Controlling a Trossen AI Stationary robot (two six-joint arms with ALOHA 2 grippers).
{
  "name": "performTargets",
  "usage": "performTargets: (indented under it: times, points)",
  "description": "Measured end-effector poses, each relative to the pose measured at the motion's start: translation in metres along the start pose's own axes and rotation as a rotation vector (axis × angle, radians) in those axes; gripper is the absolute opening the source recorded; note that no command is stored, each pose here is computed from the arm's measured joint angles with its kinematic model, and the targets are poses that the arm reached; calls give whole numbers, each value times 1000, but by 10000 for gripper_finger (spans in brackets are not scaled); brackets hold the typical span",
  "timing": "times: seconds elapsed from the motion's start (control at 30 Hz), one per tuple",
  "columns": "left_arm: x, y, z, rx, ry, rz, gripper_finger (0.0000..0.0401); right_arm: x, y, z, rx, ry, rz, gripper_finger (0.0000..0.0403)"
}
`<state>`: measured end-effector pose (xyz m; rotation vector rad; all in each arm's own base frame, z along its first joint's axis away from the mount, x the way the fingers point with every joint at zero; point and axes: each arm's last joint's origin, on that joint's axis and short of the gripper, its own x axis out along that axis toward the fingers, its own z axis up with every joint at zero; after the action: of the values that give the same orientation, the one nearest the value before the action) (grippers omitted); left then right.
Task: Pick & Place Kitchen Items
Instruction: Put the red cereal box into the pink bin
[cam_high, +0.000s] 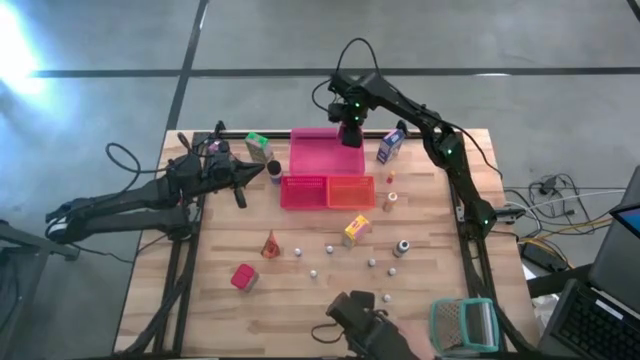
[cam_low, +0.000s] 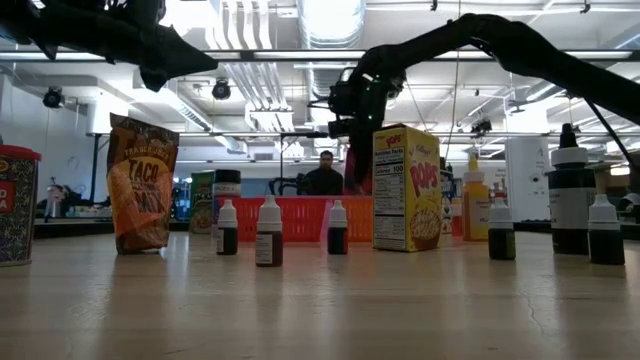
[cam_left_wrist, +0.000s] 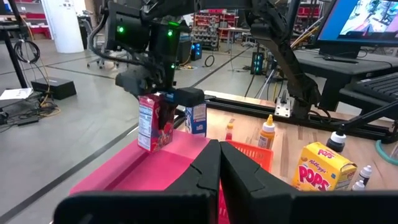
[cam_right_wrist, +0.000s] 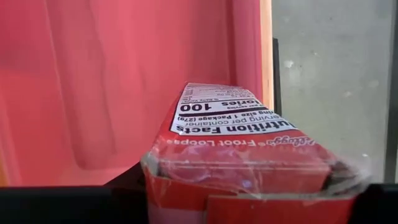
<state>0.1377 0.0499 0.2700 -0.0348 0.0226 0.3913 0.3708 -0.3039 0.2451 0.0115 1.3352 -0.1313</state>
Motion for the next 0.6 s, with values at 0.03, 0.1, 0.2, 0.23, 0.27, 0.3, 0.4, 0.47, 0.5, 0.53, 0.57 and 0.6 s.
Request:
performTargets:
  times: [0.03,0.1,0.2,0.23,0.27,0.3,0.4,0.47,0.5,0.53,0.57,0.6]
  points:
    - [0,0,0,0,0,0,10,3,0,0,0,7,5,158]
    - [0,0,0,0,0,0,10,8,0,0,0,18,10,159]
    - [0,0,0,0,1,0,10,12,1,-1,-21,28,17,169]
    - [0,0,0,1,1,-1,10,13,2,-1,-26,30,18,172]
    - [0,0,0,1,1,0,10,14,2,-1,-28,34,19,175]
    - [0,0,0,1,1,-1,10,15,2,-1,-28,38,21,176]
    - [0,0,0,2,1,0,10,19,3,-2,-44,47,27,173]
    - [0,0,0,2,1,0,10,23,4,-4,-50,58,31,167]
    - [0,0,0,2,1,0,10,26,4,-5,-50,63,34,164]
    - [0,0,0,2,1,0,10,28,4,-5,-53,62,34,162]
    - [0,0,0,1,1,0,10,31,4,-5,-54,58,31,160]
    - [0,0,0,1,1,0,10,33,4,-5,-55,55,29,158]
